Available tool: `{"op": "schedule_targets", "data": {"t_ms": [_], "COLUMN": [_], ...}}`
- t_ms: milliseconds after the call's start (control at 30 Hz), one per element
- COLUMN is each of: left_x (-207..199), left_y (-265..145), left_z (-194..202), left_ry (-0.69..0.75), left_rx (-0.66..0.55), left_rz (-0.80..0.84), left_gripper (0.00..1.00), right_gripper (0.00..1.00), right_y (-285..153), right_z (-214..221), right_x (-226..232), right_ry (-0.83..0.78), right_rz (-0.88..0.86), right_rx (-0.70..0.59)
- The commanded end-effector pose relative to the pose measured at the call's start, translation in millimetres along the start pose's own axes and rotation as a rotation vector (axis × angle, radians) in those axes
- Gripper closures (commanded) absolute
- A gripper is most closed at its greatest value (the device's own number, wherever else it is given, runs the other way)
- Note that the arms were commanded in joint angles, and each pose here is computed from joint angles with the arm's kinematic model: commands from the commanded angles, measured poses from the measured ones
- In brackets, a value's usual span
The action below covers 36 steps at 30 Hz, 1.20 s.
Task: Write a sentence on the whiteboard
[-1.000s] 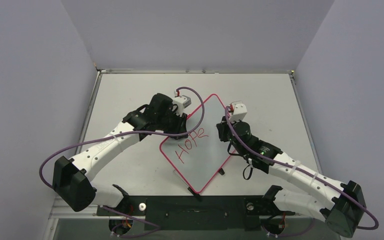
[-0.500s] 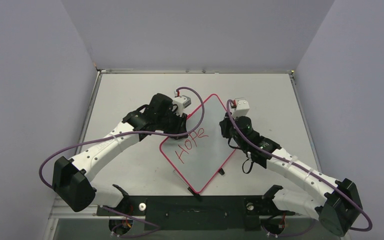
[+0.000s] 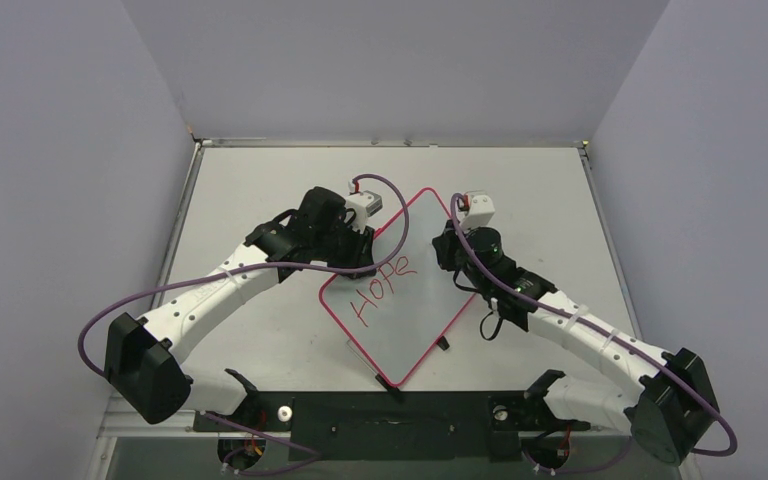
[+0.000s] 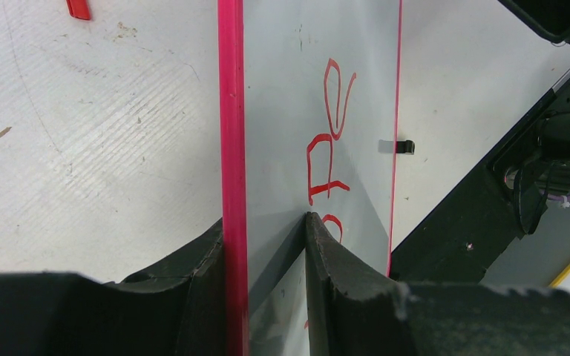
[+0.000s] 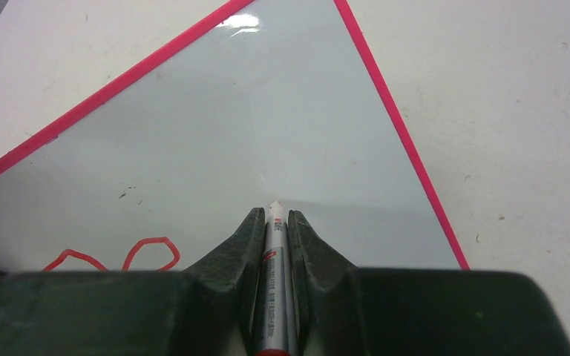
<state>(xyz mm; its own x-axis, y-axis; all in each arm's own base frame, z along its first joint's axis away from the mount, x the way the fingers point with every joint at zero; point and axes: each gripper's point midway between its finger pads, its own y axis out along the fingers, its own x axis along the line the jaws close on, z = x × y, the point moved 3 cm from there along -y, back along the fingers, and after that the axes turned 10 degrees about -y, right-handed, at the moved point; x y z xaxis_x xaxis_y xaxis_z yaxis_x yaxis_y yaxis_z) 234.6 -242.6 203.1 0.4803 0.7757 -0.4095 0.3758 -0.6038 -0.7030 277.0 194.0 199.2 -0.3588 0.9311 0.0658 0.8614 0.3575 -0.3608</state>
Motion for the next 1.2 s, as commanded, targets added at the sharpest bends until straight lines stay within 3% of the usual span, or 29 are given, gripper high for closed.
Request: {"op": "schedule_targets", "data": {"t_ms": [0, 600, 1167], "left_x": [43.3, 44.0, 44.3], "left_y": [0.1, -0.4, -0.3], "left_z": [14.8, 14.4, 14.9], "left_ry": [0.160, 0.159, 0.161], "left_rx": [0.049, 0.046, 0.049], "left_rz": [-0.226, -0.229, -0.232], "left_gripper": [1.00, 1.00, 1.00], "right_gripper": [1.00, 1.00, 1.00], "right_y": [3.1, 6.9, -30.5], "right_z": [-36.4, -55.7, -41.7], "right_x": [5.9, 10.5, 37.6], "right_ry": [0.036, 0.059, 0.071], "right_rz": [-0.025, -0.054, -0.202], "right_rx": [-0.101, -0.135, -0.162]}}
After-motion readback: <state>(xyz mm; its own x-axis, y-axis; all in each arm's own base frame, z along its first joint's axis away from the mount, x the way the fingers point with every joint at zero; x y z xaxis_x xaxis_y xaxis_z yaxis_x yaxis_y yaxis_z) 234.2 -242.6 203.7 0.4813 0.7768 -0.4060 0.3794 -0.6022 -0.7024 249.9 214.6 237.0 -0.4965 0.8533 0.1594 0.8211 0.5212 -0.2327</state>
